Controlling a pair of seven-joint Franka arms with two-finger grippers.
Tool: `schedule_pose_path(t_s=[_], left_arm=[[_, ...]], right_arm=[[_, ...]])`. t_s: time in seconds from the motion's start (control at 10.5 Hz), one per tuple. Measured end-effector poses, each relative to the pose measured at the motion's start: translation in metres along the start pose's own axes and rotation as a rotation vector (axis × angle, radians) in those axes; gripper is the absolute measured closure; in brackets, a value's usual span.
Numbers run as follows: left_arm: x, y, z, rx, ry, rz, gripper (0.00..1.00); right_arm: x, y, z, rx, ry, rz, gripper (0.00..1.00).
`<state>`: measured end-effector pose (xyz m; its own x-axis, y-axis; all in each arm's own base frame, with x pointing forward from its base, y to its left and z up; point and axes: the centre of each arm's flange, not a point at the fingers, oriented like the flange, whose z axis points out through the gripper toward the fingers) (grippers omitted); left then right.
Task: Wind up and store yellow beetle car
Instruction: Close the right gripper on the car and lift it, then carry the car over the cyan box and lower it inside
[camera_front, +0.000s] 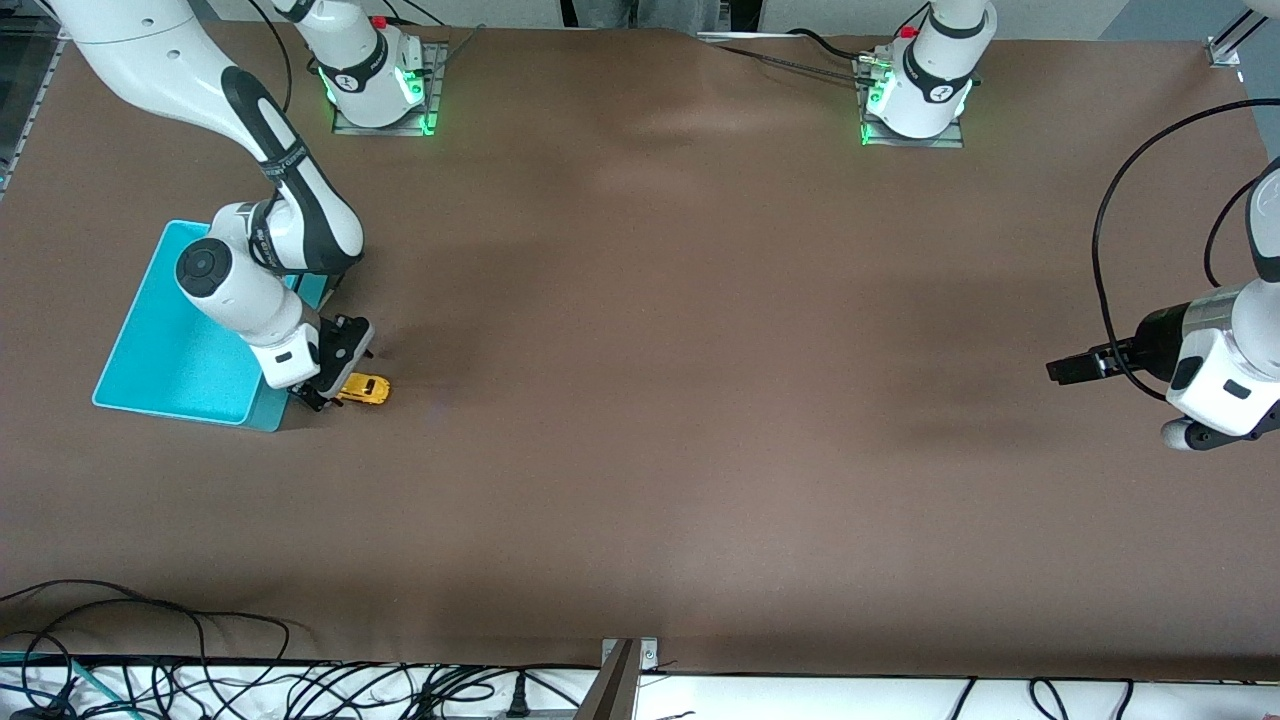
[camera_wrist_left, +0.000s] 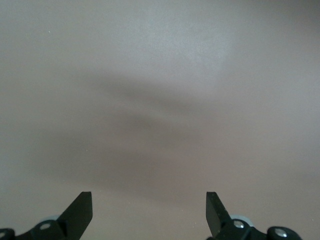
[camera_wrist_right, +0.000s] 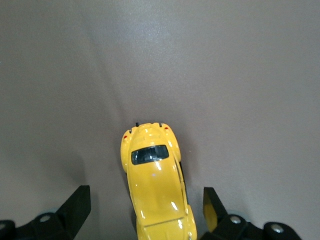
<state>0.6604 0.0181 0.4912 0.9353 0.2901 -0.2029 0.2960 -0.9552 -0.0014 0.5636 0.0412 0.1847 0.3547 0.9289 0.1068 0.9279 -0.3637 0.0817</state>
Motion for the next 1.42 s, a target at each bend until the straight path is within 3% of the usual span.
schedule_pose_path(t_s=[0.19,0.38,0.47,0.76,1.14,1.42], left_arm=[[0.000,0.000,0.000,0.000,0.000,0.000,0.00],[0.000,0.000,0.000,0.000,0.000,0.000,0.00],[0.000,0.000,0.000,0.000,0.000,0.000,0.00],[0.000,0.000,0.000,0.000,0.000,0.000,0.00],[0.000,0.000,0.000,0.000,0.000,0.000,0.00],[0.000,0.000,0.000,0.000,0.000,0.000,0.00]], right_arm=[[0.009,-0.004,0.002,0.001,0.010,-0.015,0.11],[0.011,-0.005,0.002,0.001,0.013,-0.019,0.44],[0.011,-0.005,0.001,0.005,0.011,-0.021,0.51],[0.019,-0.007,-0.015,0.033,0.000,-0.040,0.51],[0.034,-0.014,-0.113,0.109,-0.060,-0.090,0.51],[0.017,-0.013,-0.166,0.124,-0.080,-0.192,0.51]])
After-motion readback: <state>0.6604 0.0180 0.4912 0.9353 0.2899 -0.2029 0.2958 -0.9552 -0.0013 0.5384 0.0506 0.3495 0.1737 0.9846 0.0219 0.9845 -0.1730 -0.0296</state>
